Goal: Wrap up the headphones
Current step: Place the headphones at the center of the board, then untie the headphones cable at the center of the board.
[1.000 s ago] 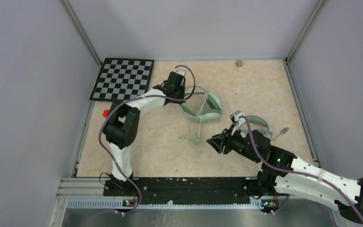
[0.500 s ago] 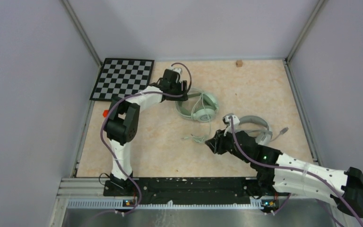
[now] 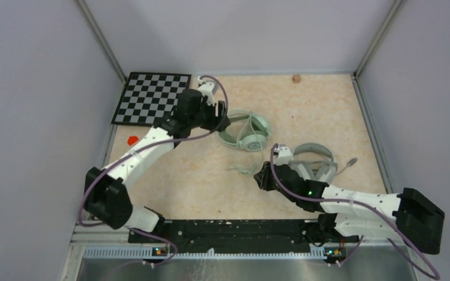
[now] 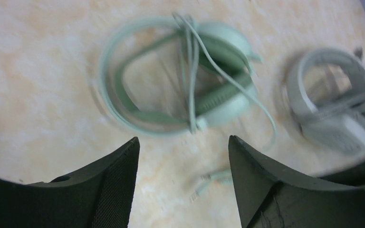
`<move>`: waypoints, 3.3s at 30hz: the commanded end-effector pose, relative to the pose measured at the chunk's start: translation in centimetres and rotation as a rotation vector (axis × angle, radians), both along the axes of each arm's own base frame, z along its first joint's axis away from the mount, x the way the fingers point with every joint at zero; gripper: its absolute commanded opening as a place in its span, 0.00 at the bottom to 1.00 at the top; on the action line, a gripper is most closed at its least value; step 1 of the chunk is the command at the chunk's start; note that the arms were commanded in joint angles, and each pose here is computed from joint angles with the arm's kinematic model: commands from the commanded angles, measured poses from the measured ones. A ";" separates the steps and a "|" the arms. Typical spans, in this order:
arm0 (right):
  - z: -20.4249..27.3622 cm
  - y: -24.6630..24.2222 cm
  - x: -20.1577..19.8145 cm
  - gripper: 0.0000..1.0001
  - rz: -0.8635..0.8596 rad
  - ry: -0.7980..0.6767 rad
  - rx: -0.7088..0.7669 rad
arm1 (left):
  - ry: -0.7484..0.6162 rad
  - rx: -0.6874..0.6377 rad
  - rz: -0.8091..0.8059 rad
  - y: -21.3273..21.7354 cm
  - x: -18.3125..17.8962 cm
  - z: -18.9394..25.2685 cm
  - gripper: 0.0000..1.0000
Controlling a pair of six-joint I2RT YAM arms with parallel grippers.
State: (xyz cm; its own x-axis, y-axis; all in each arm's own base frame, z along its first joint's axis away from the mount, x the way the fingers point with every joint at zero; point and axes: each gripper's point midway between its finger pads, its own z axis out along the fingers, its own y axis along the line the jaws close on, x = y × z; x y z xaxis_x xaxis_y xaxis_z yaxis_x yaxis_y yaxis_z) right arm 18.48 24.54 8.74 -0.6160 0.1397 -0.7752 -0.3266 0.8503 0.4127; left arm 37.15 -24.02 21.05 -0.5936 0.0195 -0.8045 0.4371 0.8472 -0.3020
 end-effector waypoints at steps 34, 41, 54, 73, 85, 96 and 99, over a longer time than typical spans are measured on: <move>-0.8 2.0 7.2 0.32 0.121 -0.271 -0.277 | 0.047 -0.194 -0.275 -3.9 -13.3 -10.4 0.54; -2.3 2.1 7.8 0.27 0.098 -0.245 -0.310 | 0.043 -0.214 -0.279 -3.8 -13.7 -9.3 0.53; 1.0 3.7 6.6 0.00 0.124 -0.203 -0.158 | 0.020 -0.259 -0.379 -4.2 -15.7 -8.8 0.41; 6.2 4.1 4.5 0.00 0.136 -0.224 0.102 | -0.084 -0.342 -0.385 -6.2 -15.1 -9.0 0.44; 7.7 4.2 3.8 0.00 0.140 -0.231 0.202 | -0.090 -0.325 -0.381 -7.1 -14.8 -9.5 0.46; 8.6 3.4 3.8 0.00 0.113 -0.251 0.237 | -0.122 -0.327 -0.382 -6.9 -15.2 -8.9 0.49; 8.7 3.4 3.7 0.00 0.119 -0.252 0.241 | -0.149 -0.365 -0.419 -7.2 -15.7 -8.1 0.47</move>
State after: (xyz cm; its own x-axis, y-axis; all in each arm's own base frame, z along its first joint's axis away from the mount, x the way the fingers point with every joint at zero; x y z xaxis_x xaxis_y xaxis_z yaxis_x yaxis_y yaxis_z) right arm 21.70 27.82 15.19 -0.4701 0.2072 -0.8579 -0.5213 0.7192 0.4594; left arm 21.74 -30.34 9.73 -0.5583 -0.0014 -0.8296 0.7043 0.5277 -0.4749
